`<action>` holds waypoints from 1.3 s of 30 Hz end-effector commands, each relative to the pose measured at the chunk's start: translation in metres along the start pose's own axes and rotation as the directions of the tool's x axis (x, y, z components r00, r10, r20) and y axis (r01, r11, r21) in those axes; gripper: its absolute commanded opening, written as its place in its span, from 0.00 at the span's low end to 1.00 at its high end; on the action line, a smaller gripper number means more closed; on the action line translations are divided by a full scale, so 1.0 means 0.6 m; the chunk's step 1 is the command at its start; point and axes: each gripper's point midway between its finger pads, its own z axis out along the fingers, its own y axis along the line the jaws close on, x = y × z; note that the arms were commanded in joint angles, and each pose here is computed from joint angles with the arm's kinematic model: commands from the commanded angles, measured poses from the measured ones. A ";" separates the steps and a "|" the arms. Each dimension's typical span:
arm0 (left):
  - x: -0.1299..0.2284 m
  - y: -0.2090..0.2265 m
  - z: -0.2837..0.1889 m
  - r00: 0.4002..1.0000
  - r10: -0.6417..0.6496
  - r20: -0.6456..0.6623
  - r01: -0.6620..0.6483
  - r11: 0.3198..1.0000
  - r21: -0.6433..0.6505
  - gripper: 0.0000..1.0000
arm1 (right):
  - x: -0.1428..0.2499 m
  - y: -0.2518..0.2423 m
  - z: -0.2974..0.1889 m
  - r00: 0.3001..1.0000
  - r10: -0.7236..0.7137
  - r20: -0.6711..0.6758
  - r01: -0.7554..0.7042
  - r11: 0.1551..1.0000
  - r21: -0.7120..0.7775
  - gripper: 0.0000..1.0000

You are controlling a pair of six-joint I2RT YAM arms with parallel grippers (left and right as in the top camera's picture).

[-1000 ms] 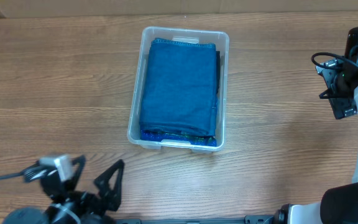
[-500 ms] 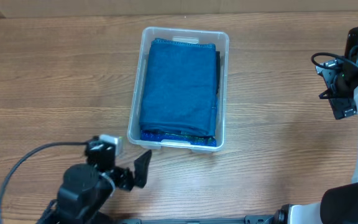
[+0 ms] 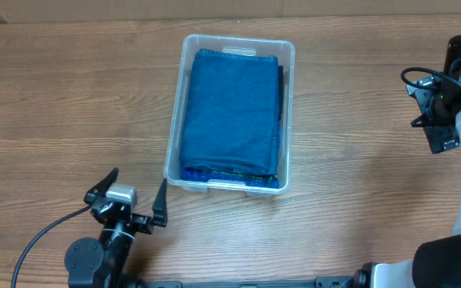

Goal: Pack container

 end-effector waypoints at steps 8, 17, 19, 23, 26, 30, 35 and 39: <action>0.030 0.032 0.034 0.985 0.099 0.140 -0.089 0.993 -0.074 1.00 | -0.003 0.001 -0.003 1.000 0.008 0.007 -0.008 1.000 -0.006 1.00; 0.071 0.055 0.043 0.993 0.083 0.089 -0.072 0.990 -0.122 1.00 | -0.003 0.001 -0.003 1.000 0.008 0.007 -0.008 1.000 -0.005 1.00; 0.072 0.055 0.044 0.993 0.083 0.088 -0.072 0.990 -0.122 1.00 | -0.003 0.001 -0.003 1.000 0.008 0.007 -0.008 1.000 -0.006 1.00; 0.072 0.055 0.044 0.993 0.083 0.088 -0.072 0.990 -0.122 1.00 | -0.003 0.001 -0.003 1.000 0.008 0.007 -0.008 1.000 -0.005 1.00; 0.072 0.055 0.044 0.993 0.083 0.088 -0.072 0.990 -0.122 1.00 | -0.003 0.001 -0.003 1.000 0.008 0.007 -0.008 1.000 -0.005 1.00; 0.072 0.055 0.044 0.993 0.083 0.088 -0.072 0.990 -0.122 1.00 | -0.003 0.001 -0.003 1.000 0.008 0.007 -0.008 1.000 -0.006 1.00; 0.072 0.055 0.044 0.993 0.083 0.088 -0.072 0.990 -0.122 1.00 | -0.003 0.001 -0.003 1.000 0.007 0.008 -0.007 1.000 -0.006 1.00; 0.072 0.055 0.044 0.993 0.082 0.087 -0.071 0.990 -0.122 1.00 | -0.011 -0.006 -0.064 0.998 0.029 0.060 -0.023 0.995 -0.099 1.00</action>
